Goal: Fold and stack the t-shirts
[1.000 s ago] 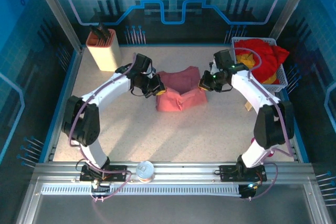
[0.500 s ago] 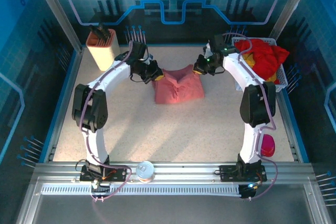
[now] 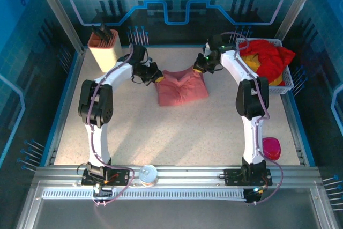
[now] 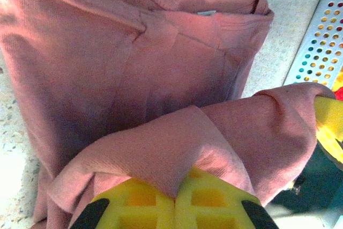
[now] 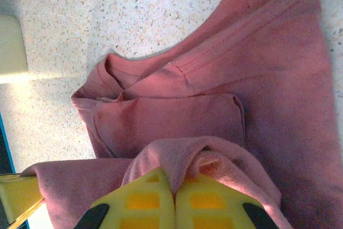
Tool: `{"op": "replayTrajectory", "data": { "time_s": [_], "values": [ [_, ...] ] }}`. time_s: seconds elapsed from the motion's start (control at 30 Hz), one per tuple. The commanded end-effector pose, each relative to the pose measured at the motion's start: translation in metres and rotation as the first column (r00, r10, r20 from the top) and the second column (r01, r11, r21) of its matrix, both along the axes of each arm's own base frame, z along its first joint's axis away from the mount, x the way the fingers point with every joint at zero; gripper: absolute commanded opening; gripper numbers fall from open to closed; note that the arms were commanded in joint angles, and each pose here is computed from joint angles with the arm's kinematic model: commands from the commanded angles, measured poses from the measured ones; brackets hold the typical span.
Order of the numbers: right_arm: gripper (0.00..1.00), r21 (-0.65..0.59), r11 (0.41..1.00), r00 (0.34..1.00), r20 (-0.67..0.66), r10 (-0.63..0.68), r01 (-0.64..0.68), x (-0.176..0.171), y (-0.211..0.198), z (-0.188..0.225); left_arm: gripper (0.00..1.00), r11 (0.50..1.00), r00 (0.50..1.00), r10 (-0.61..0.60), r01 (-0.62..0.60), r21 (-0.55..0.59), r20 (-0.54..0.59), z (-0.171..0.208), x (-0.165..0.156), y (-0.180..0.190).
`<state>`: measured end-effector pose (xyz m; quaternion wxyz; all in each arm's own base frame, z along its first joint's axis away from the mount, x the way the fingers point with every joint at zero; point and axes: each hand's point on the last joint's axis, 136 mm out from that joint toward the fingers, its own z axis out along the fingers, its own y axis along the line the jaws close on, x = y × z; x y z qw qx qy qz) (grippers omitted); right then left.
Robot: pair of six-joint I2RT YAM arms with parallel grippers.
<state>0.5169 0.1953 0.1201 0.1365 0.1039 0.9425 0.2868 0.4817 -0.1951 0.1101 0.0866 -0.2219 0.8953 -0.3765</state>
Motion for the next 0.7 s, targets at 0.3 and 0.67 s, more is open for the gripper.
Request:
{"op": "replayTrajectory", "data": {
  "time_s": [0.3, 0.67],
  "values": [
    [0.39, 0.010, 0.999, 0.999, 0.017, -0.047, 0.047, 0.045, -0.004, -0.026, 0.37, 0.992, 0.993, 0.119, -0.118, -0.053, 0.015, -0.028, 0.049, 0.038],
    [0.93, 0.017, 0.998, 0.983, 0.174, -0.058, 0.056, 0.037, -0.011, 0.026, 0.61, 0.984, 0.974, 0.176, -0.171, -0.050, 0.141, 0.028, 0.037, 0.081]
  ]
}}
